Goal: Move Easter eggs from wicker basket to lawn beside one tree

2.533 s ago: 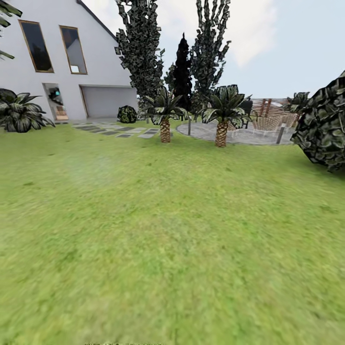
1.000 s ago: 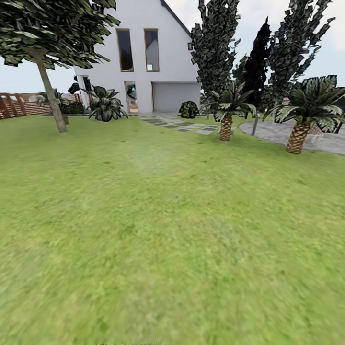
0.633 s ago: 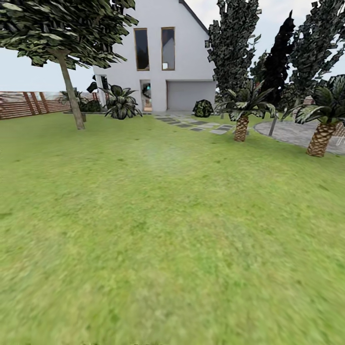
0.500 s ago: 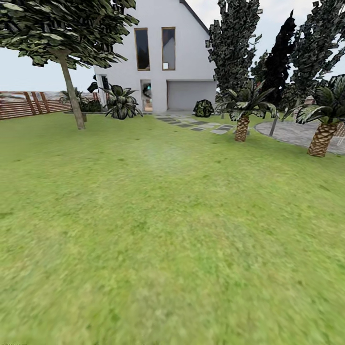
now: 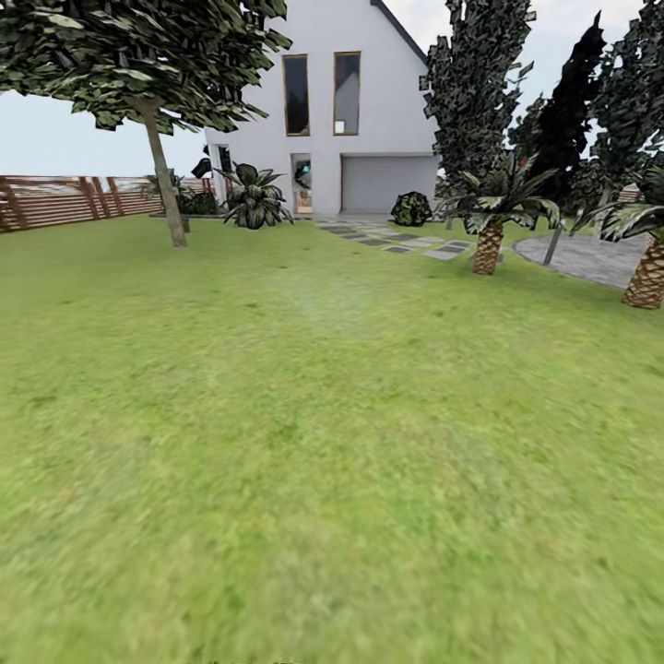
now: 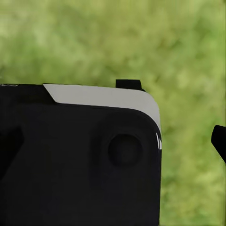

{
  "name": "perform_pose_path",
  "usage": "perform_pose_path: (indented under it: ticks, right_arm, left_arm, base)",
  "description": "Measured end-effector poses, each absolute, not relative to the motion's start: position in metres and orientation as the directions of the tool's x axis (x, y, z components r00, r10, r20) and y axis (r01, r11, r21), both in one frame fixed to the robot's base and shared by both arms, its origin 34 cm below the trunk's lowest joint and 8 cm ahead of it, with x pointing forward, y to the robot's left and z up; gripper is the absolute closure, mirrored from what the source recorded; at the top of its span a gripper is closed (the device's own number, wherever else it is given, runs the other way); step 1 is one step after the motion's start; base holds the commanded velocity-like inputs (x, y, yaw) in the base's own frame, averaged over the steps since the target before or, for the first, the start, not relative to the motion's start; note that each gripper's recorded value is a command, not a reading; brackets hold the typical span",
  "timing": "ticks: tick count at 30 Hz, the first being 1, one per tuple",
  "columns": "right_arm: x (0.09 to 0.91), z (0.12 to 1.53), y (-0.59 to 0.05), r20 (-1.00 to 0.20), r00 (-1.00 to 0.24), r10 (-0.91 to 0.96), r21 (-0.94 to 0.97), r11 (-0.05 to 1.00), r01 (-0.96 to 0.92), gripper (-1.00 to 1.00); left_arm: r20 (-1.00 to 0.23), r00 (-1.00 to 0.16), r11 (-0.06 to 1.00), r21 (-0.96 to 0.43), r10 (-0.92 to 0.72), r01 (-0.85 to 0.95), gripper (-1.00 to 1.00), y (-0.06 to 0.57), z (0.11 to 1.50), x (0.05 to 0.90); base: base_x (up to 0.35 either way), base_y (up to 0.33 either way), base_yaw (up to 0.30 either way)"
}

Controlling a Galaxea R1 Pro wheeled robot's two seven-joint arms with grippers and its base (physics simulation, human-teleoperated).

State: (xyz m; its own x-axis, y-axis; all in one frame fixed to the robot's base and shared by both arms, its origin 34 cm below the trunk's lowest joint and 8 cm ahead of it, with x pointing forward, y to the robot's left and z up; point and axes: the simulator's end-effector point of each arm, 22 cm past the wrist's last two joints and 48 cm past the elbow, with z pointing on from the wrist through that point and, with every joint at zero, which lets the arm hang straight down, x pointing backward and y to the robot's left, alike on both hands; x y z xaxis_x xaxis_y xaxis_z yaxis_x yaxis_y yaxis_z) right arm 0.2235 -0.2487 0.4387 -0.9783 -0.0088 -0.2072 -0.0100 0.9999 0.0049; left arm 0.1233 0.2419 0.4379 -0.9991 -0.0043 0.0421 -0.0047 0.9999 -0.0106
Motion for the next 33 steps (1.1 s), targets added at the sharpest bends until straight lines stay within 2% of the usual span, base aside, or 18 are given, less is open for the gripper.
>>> perform_pose_path:
  ticks: [20, 28, 33]
  right_arm:
    - [0.221, 0.438, -0.247, -0.201, -0.98, -0.008, 0.003, 1.0, -0.008, -1.0]
    - [0.196, 0.435, -0.246, -0.085, -0.995, -0.057, 0.004, 0.998, -0.058, -1.0]
    - [0.193, 0.434, -0.245, -0.072, -0.996, -0.062, 0.005, 0.998, -0.062, -1.0]
  left_arm:
    - [0.045, -0.999, 1.0, -0.028, -0.004, -0.005, -1.0, 0.233, 0.438, 0.122]
    - [0.057, -0.998, 0.999, -0.033, -0.006, -0.008, -1.0, 0.23, 0.438, 0.119]
    - [0.058, -0.998, 0.999, -0.033, -0.006, -0.008, -1.0, 0.23, 0.438, 0.118]
  base:
    - [0.0, 0.0, 0.294]
    - [0.0, 0.0, 0.293]
    - [0.0, 0.0, 0.292]
